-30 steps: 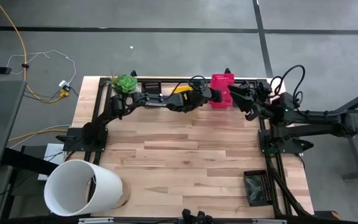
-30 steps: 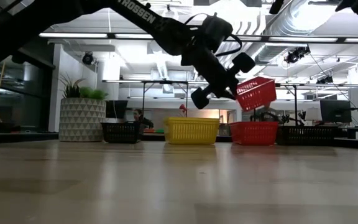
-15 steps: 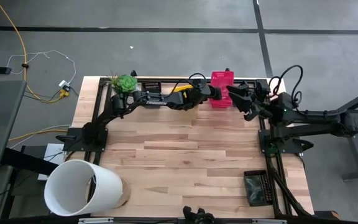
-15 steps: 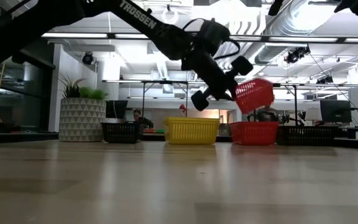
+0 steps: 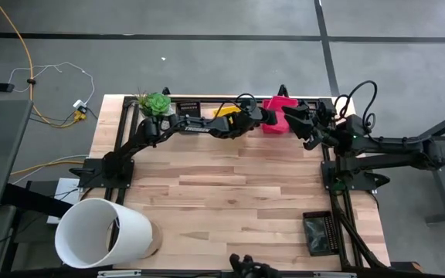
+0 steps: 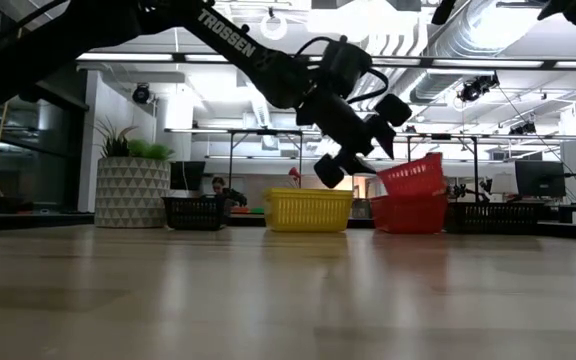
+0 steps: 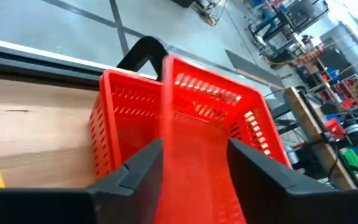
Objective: Stack baskets by color
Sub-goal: Stack the left red bin on the right red bin
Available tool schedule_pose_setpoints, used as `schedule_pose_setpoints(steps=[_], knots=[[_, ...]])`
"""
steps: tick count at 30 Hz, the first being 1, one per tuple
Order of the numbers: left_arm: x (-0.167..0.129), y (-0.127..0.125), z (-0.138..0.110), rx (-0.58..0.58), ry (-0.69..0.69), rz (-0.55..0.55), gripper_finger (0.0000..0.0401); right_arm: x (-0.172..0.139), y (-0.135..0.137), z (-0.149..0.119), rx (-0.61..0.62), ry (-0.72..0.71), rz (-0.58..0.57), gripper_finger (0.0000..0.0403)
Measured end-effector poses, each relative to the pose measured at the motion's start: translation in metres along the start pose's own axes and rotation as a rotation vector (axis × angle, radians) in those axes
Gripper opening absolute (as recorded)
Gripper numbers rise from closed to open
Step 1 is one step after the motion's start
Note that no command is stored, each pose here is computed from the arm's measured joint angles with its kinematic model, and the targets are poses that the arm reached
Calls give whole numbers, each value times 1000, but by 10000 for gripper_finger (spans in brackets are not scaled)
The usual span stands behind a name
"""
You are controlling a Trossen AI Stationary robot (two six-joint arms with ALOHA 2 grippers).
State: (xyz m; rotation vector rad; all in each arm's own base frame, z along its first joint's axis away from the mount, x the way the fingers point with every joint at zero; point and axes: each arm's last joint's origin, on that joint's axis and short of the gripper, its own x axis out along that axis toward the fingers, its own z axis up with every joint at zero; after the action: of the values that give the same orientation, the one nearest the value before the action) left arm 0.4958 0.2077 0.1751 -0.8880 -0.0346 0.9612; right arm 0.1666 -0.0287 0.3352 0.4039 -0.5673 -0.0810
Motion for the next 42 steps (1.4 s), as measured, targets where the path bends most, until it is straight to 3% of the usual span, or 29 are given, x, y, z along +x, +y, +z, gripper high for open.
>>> schedule_pose_setpoints(steps=[5, 13, 20, 24, 29, 36, 42], knots=[[-5, -12, 24, 9, -33, -72, 189, 0, 0, 0, 0, 0, 0, 185], [-29, -38, 90, 196, -39, -247, 191, 0, 0, 0, -2, -1, 1, 185], [-87, -61, 178, 402, 11, -572, 182, 0, 0, 0, -23, 1, 0, 185], [-143, -74, 208, 588, 67, -666, 132, 0, 0, 0, -63, 5, -2, 185], [-217, -82, 220, 778, 98, -687, 18, 0, -1, -1, -72, 12, -6, 185], [-306, -70, 196, 797, 37, -785, 2, 0, -4, -8, -68, 85, -38, 185], [-350, -29, 153, 714, -66, -865, 1, -1, -5, -11, -68, 113, -53, 185]])
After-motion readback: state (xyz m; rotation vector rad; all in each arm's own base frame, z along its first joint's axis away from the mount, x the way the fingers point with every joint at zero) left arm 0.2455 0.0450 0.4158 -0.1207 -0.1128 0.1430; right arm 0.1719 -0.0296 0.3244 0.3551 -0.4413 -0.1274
